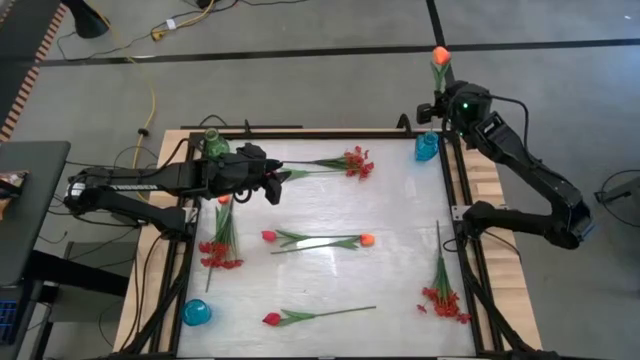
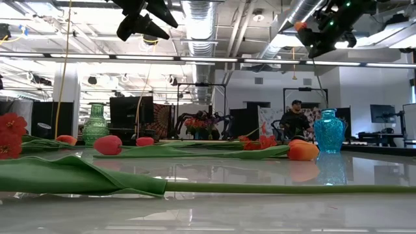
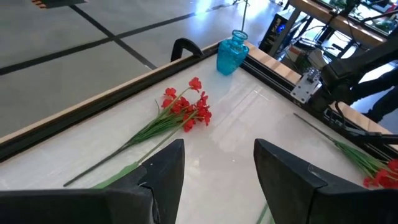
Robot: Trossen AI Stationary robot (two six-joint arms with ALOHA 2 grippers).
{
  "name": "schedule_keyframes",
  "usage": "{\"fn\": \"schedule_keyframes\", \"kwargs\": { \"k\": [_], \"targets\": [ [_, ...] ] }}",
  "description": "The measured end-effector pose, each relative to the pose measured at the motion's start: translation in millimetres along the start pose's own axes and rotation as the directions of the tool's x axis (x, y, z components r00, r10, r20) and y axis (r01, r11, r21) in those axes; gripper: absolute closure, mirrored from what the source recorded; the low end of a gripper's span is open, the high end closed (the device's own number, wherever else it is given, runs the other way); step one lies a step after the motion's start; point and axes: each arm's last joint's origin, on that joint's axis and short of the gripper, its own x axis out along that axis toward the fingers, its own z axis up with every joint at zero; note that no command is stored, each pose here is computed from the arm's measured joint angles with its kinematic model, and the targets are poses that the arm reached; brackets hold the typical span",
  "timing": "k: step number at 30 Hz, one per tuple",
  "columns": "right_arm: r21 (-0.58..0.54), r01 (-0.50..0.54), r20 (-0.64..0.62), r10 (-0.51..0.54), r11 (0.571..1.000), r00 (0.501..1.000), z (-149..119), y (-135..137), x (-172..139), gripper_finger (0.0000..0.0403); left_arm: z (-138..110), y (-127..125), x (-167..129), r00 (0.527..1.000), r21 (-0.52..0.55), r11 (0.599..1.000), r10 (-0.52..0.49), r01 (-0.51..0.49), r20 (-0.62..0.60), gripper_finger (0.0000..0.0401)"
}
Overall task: Sort flowers into vase by color
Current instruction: Put the middle right orange tulip into the top blue vase
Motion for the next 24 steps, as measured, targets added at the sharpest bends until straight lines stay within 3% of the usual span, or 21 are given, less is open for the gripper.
{"fn": "schedule_keyframes", "kwargs": {
  "k": [8,15,24],
  "targets": [
    [-0.012,0.016,-0.008,-0.016,1.000,1.000,-4,0,2,0.0374,0,0,0,1.000,-0.004,1.000,0.000,0.000,0.000,0.0220],
    [-0.018,0.074,0.016,-0.074,0.997,0.997,-31,8,13,0.0374,0,0,0,1.000,-0.016,1.000,-0.002,0.002,0.002,0.0220],
    [-0.019,0.080,-0.043,-0.081,0.997,0.996,-57,14,17,0.0374,0,-1,0,1.000,-0.017,1.000,-0.011,0.011,-0.001,0.0220]
  ]
}}
